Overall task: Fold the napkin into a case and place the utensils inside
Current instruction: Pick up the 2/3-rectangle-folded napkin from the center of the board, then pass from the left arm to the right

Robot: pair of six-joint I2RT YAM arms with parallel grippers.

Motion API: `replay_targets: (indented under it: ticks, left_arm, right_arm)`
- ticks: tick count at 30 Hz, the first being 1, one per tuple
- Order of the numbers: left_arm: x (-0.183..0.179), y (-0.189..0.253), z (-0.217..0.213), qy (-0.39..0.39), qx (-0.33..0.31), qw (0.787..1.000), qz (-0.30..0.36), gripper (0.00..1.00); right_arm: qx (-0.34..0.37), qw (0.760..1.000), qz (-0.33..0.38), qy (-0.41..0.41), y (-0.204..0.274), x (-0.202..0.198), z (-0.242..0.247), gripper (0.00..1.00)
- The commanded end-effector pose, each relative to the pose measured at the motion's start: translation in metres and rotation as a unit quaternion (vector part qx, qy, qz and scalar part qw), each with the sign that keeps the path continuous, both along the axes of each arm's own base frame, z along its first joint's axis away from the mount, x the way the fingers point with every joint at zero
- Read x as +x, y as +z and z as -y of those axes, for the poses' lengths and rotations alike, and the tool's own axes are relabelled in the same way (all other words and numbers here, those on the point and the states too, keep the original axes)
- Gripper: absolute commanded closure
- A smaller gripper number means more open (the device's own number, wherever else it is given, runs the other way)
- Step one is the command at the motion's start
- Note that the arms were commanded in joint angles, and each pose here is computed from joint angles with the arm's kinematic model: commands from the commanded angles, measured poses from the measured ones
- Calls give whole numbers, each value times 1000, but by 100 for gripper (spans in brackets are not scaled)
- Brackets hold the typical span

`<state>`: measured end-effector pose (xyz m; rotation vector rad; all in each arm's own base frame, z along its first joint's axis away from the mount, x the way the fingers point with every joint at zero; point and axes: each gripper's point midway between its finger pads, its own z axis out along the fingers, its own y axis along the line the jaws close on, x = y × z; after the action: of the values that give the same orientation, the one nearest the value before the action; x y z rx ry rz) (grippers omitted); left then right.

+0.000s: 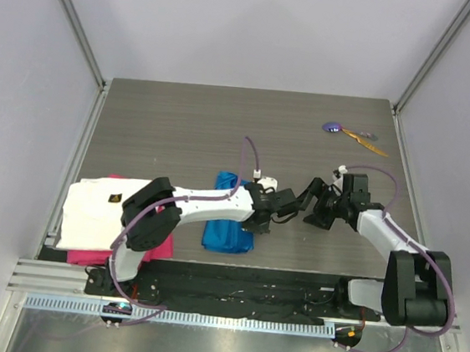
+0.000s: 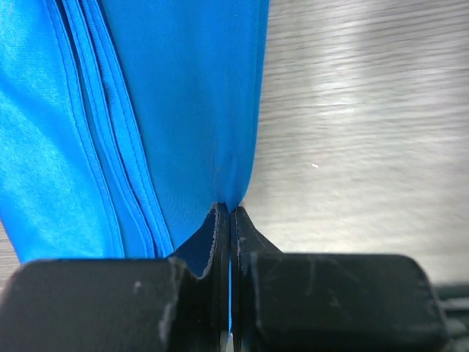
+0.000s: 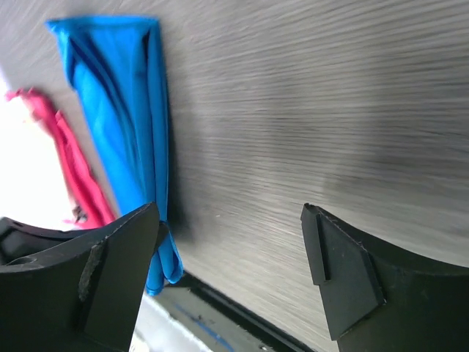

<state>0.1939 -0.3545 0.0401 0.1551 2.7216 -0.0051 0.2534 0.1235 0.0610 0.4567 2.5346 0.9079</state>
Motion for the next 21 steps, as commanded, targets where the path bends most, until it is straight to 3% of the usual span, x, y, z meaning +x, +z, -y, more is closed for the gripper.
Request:
replay_targets:
  ticks: [1, 9, 21]
  left_arm:
    - [2, 29, 22, -13, -94, 995, -4, 100]
    - [-1, 39, 17, -14, -116, 993, -9, 100]
    - [-6, 44, 19, -15, -136, 990, -18, 100]
  right_arm:
    - [84, 994, 46, 62, 21, 10, -39, 12]
    - [98, 991, 44, 85, 15, 17, -85, 14]
    - [115, 990, 8, 87, -9, 21, -110, 40]
